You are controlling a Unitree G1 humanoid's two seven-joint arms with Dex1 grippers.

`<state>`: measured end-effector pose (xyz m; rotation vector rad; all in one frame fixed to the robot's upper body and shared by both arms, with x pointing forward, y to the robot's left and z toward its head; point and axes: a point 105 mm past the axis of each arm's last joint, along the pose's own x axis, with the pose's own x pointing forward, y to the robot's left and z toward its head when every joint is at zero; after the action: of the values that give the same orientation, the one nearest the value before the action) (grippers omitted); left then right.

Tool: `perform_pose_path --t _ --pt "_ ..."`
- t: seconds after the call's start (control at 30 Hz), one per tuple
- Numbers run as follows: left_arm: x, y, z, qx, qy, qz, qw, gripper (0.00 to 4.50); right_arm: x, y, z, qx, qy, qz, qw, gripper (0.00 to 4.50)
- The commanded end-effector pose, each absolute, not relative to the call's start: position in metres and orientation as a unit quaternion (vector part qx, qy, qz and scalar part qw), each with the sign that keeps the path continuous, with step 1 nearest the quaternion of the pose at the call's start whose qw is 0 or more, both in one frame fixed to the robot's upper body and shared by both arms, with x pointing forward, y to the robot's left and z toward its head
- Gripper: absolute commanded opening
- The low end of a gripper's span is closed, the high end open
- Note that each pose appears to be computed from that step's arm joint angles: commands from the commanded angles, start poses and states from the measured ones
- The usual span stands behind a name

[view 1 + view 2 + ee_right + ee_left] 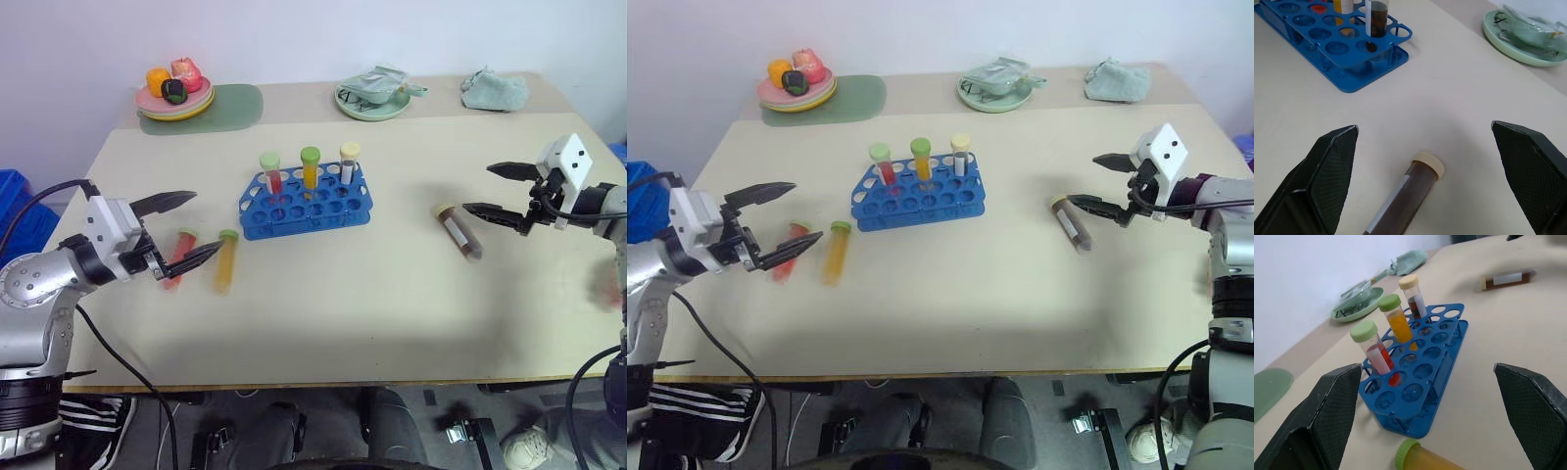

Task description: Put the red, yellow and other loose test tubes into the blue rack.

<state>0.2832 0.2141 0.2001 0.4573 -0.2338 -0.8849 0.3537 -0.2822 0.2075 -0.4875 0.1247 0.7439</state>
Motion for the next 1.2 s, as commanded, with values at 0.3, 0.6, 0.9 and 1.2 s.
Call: perform_pose_path --t 0.3,0.6,0.9,1.2 --pt "0.291 0.207 0.217 0.230 -0.146 -0.422 0.864 4.43 0.365 -0.283 0.224 -0.262 0.027 0.321 0.910 4.50" --pt "0.301 0.207 0.213 0.227 -0.157 -0.421 0.864 4.43 0.380 -0.296 0.215 -0.265 0.105 0.237 0.929 4.50" --pt "0.309 0.188 0.211 0.216 -0.175 -0.438 0.855 4.43 0.375 -0.291 0.208 -0.102 0.319 0.210 0.919 4.50" --pt "0.301 0.174 0.204 0.202 -0.179 -0.436 0.859 4.43 0.373 -0.291 0.190 -0.094 0.457 0.143 0.873 4.50"
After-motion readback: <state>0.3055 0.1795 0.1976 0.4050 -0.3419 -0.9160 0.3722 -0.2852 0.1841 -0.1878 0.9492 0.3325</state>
